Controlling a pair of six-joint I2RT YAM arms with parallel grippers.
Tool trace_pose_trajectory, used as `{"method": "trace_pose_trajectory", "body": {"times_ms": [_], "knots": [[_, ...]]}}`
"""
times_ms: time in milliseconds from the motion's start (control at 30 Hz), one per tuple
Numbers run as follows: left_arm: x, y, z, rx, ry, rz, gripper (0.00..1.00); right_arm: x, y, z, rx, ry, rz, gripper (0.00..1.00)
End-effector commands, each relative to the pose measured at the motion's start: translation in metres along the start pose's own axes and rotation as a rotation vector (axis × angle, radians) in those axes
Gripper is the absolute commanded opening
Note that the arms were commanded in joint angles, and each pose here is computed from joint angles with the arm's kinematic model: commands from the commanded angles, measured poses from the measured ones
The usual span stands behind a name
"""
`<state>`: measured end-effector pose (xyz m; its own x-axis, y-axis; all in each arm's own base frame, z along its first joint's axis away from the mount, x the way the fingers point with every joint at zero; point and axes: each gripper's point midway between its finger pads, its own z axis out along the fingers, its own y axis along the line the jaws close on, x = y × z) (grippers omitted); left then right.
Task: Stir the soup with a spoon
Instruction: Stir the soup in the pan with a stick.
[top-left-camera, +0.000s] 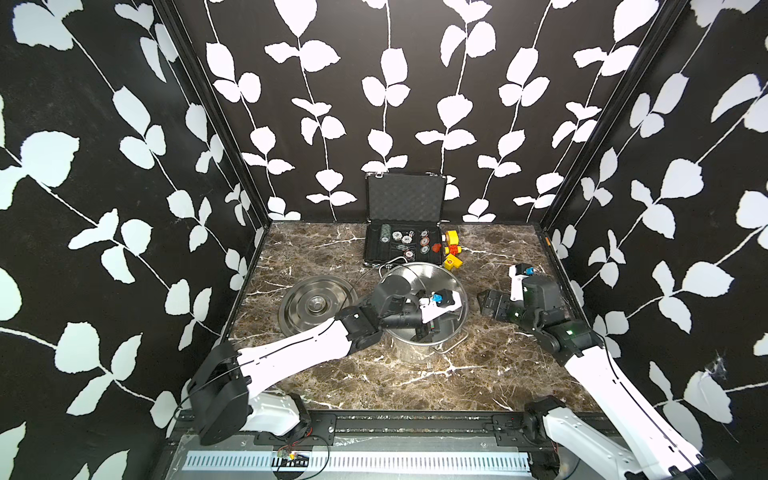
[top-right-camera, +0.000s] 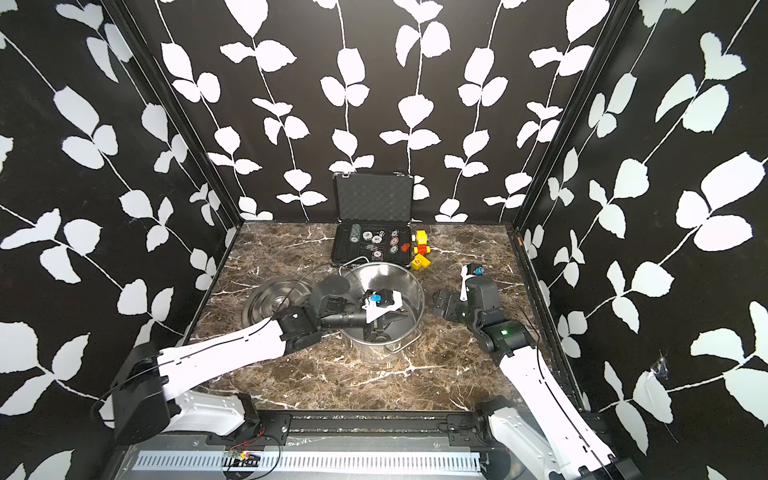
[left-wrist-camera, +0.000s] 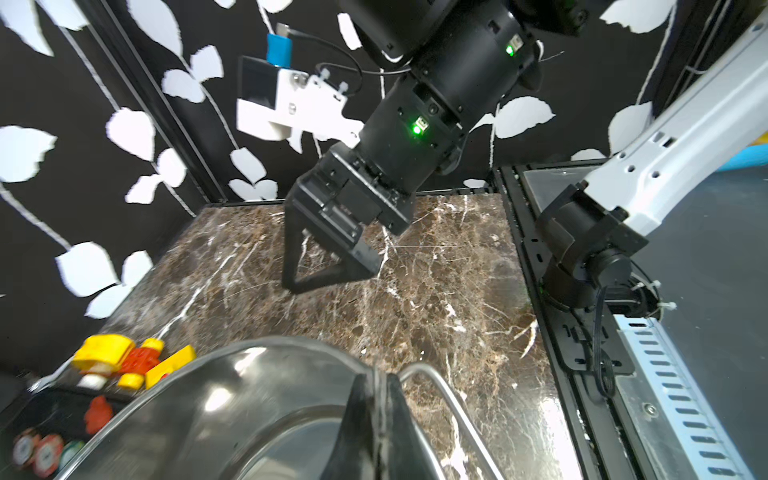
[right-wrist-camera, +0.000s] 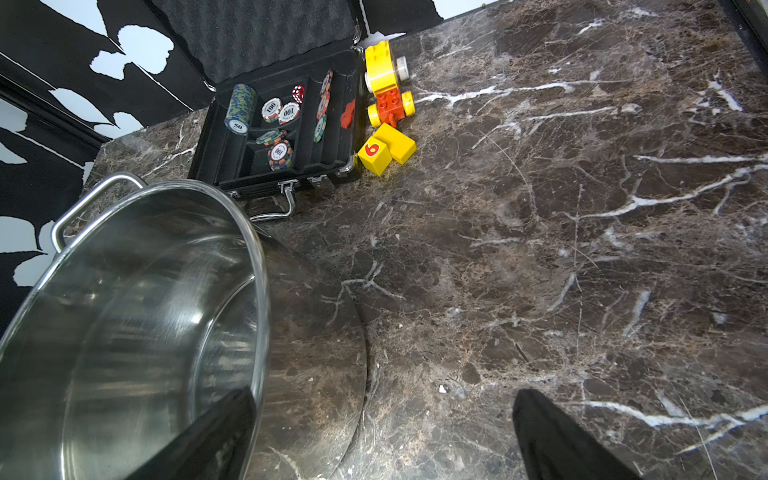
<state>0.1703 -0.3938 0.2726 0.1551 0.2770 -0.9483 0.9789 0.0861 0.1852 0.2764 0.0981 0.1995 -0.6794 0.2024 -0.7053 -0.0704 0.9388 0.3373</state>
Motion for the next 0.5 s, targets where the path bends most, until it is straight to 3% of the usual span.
{"method": "trace_pose_trajectory", "body": {"times_ms": [0, 233, 467], "knots": [[-0.008, 0.018, -0.020, -0.112, -0.049, -0.010, 0.00, -0.006, 0.003, -0.001, -0.010, -0.025, -0.003, 0.99], [-0.003, 0.070, -0.067, -0.317, -0.190, -0.136, 0.00, -0.011, 0.009, 0.000, -0.026, -0.020, -0.005, 0.99], [0.015, 0.117, -0.104, -0.478, -0.237, -0.214, 0.00, -0.014, 0.010, 0.000, -0.027, -0.024, -0.008, 0.99]]}}
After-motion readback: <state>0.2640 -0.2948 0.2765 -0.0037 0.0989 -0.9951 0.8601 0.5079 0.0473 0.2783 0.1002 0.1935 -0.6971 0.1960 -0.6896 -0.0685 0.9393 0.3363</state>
